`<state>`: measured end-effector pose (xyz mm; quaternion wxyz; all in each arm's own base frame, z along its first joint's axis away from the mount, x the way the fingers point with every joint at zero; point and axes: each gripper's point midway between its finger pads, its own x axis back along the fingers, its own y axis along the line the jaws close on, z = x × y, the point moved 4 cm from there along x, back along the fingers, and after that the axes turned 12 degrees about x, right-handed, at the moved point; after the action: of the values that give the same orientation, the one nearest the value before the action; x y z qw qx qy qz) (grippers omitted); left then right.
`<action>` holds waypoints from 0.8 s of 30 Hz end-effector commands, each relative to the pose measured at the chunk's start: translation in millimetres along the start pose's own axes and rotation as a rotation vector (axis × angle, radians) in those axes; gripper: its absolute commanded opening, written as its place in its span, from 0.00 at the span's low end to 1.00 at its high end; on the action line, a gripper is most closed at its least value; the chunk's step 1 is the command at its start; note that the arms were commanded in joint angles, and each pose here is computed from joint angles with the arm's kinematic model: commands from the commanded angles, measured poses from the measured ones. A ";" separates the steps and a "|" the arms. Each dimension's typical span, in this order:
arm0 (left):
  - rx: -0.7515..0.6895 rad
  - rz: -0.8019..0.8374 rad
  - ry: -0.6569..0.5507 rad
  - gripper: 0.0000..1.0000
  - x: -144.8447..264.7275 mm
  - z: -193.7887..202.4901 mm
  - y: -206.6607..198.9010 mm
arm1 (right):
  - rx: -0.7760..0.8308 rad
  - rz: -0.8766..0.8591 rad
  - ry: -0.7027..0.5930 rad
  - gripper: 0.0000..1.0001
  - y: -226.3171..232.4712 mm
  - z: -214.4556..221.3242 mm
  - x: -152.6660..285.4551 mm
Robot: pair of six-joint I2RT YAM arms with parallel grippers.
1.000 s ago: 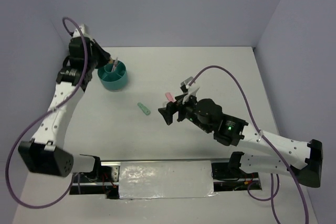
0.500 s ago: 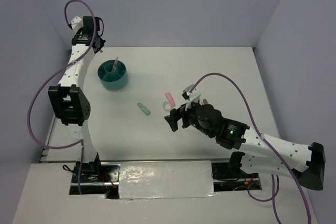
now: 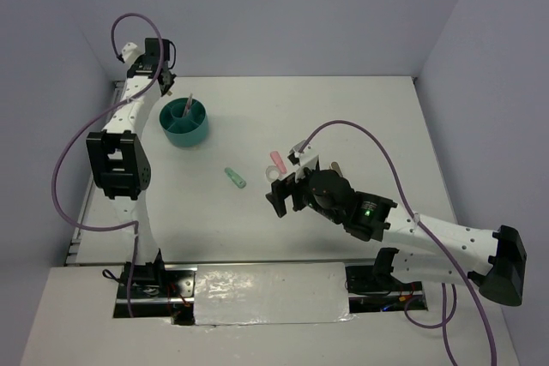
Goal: Sort the stationery into containers
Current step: Place the stationery in the storage box.
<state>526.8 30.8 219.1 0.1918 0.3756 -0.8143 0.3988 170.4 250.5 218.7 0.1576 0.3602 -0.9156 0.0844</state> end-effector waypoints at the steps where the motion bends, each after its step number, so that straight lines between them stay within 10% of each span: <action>1: 0.024 0.047 -0.014 0.00 -8.2 3.4 -11.6 | -0.013 -0.008 -0.034 1.00 0.8 -12.3 0.4; 18: -0.018 0.078 0.071 0.16 -24.0 34.9 4.1 | -0.014 -0.020 -0.021 1.00 4.1 -10.8 -5.3; 24: -0.019 0.117 0.074 0.39 -18.7 32.6 -0.9 | -0.013 -0.023 -0.023 1.00 4.7 -12.8 -4.5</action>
<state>532.3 16.6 158.0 0.2389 0.3404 -0.8165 0.4005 170.0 254.7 209.8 0.1708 0.3671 -0.9097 0.0927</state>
